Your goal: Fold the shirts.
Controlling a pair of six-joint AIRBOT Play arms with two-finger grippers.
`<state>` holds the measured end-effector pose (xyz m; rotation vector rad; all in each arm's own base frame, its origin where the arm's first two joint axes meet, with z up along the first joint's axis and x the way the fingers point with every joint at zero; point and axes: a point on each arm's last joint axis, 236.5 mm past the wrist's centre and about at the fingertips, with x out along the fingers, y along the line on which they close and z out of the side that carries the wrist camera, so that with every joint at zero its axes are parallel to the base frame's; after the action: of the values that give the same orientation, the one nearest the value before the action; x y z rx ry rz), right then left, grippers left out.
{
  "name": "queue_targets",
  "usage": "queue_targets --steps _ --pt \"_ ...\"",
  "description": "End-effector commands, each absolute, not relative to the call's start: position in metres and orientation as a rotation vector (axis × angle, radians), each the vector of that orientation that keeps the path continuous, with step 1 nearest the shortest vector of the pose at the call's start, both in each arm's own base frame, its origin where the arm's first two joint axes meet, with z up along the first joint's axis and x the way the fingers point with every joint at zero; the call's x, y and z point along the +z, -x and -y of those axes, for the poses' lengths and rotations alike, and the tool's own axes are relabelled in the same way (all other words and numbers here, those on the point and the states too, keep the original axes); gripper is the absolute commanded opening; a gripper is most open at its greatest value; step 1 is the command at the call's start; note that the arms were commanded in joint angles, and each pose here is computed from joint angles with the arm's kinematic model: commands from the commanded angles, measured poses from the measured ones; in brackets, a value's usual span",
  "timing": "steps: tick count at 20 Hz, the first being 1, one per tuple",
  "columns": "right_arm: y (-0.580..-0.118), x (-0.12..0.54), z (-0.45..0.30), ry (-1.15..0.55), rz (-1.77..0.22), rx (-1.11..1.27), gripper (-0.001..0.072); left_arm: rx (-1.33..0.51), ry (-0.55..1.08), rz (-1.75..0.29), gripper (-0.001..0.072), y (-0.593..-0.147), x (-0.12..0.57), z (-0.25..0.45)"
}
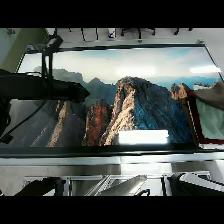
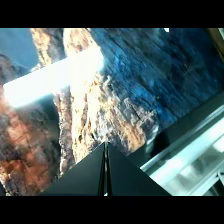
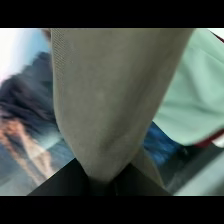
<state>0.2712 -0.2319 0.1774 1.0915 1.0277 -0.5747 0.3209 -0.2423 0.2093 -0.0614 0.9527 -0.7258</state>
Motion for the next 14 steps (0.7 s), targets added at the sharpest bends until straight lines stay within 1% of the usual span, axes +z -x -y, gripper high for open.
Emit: queue_targets --steps 1,3,4,5,6,7,8,9,12,13,14 --pt "-0.22 0.121 0.221 -1.138 -1.186 -0.755 0.0028 -0.805 0.001 -0.989 0.0011 -0.302 0.199 0.268" --pt "-0.204 0.087 0.208 -1.172 -1.268 -0.772 0.0038 -0.83 -0.012 -0.991 0.0011 -0.294 0.199 0.276" --pt "-0.194 0.075 0.202 -1.179 -1.322 -0.786 0.0079 -0.84 -0.017 -0.991 0.0011 -0.291 0.199 0.279" --pt "-0.185 0.068 0.196 -1.18 -1.373 -0.786 0.036 -0.848 -0.021 -0.992 0.0011 -0.289 0.199 0.282" --pt "-0.18 0.066 0.192 -1.164 -1.41 -0.763 0.072 -0.851 -0.023 -0.992 0.0011 -0.288 0.199 0.283" --pt "-0.178 0.069 0.189 -1.155 -1.429 -0.744 0.0701 -0.854 -0.025 -0.992 0.0011 -0.287 0.199 0.284" --pt "-0.178 0.073 0.187 -1.159 -1.433 -0.737 0.0701 -0.854 -0.024 -0.992 0.0011 -0.287 0.199 0.284" --pt "-0.187 0.082 0.186 -1.166 -1.397 -0.704 0.0701 -0.854 -0.024 -0.992 0.0011 -0.287 0.199 0.284" --pt "-0.241 0.124 0.169 -1.228 -1.213 -0.483 0.0701 -0.853 -0.022 -0.987 0.0011 -0.288 0.2 0.284" --pt "-0.264 0.141 0.159 -1.246 -1.14 -0.379 0.0677 -0.851 -0.015 -0.974 0.0011 -0.291 0.202 0.285" --pt "-0.284 0.154 0.148 -1.253 -1.084 -0.29 0.05 -0.849 -0.009 -0.959 0.0011 -0.293 0.204 0.286"
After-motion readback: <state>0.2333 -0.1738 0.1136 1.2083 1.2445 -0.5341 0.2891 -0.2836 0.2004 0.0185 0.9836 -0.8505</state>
